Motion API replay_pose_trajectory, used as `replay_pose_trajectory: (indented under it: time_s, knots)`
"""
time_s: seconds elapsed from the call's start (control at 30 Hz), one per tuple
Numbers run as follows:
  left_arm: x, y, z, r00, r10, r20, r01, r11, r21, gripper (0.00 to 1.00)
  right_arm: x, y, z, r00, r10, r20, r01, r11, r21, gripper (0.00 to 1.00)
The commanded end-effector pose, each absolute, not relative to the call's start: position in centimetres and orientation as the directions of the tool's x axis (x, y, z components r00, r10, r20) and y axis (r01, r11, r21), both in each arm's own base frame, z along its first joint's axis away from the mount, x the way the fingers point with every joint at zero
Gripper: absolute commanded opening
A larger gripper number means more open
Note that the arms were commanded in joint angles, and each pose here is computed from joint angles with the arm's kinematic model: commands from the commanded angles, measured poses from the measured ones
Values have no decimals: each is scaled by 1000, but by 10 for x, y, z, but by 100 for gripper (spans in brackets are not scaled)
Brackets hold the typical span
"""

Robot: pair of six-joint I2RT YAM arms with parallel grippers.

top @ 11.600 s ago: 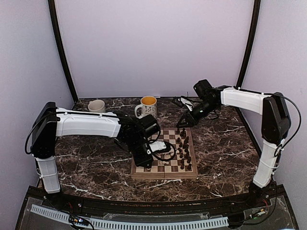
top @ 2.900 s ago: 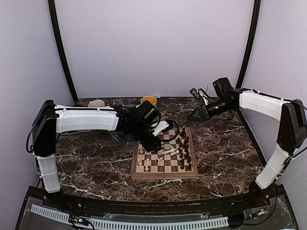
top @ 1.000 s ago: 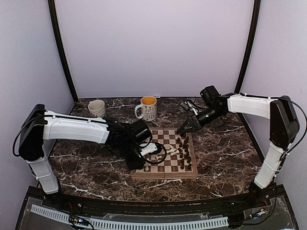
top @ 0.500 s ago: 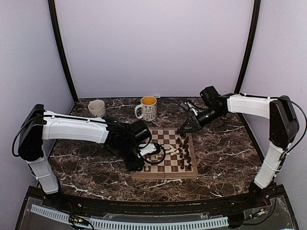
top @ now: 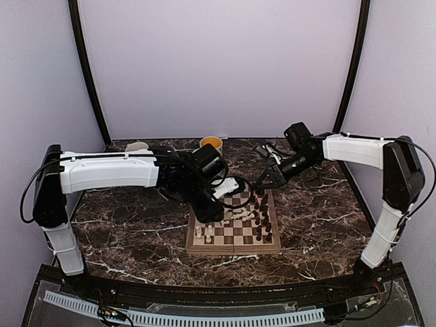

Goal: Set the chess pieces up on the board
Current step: Place the rook at h1, then pick up the pawn from the chessboard.

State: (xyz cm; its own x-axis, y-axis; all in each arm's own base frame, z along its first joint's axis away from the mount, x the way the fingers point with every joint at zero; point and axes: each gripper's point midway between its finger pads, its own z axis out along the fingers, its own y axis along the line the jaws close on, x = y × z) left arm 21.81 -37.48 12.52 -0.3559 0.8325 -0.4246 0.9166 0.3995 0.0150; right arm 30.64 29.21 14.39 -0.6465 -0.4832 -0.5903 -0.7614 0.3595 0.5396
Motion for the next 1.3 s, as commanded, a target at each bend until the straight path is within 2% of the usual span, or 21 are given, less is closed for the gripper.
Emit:
replay_pose_trajectory:
  time_s: [0.0, 0.5, 0.63, 0.87, 1.13, 1.2, 1.27]
  knots:
    - [228, -397, 106, -370, 840, -396, 914, 406, 7, 37, 307, 292, 160, -605, -479, -637, -796, 349, 494, 36]
    - [237, -409, 60, -367, 869, -333, 919, 393, 13, 38, 308, 289, 160, -606, -470, -641, -795, 350, 495, 36]
    - [239, -408, 54, -366, 873, -322, 918, 395, 26, 35, 308, 288, 160, -607, -471, -640, -795, 352, 495, 36]
    - [242, -403, 47, -362, 884, -297, 918, 394, 53, 23, 308, 287, 160, -609, -470, -639, -793, 355, 494, 35]
    - [246, -405, 51, -374, 874, -310, 910, 410, 58, 16, 310, 288, 161, -614, -468, -635, -789, 357, 500, 35]
    - [247, -406, 57, -369, 870, -326, 910, 410, 66, 14, 312, 287, 165, -613, -464, -640, -790, 363, 494, 35]
    - [247, -408, 71, -350, 854, -384, 911, 407, 74, 14, 316, 283, 171, -614, -447, -651, -789, 376, 486, 34]
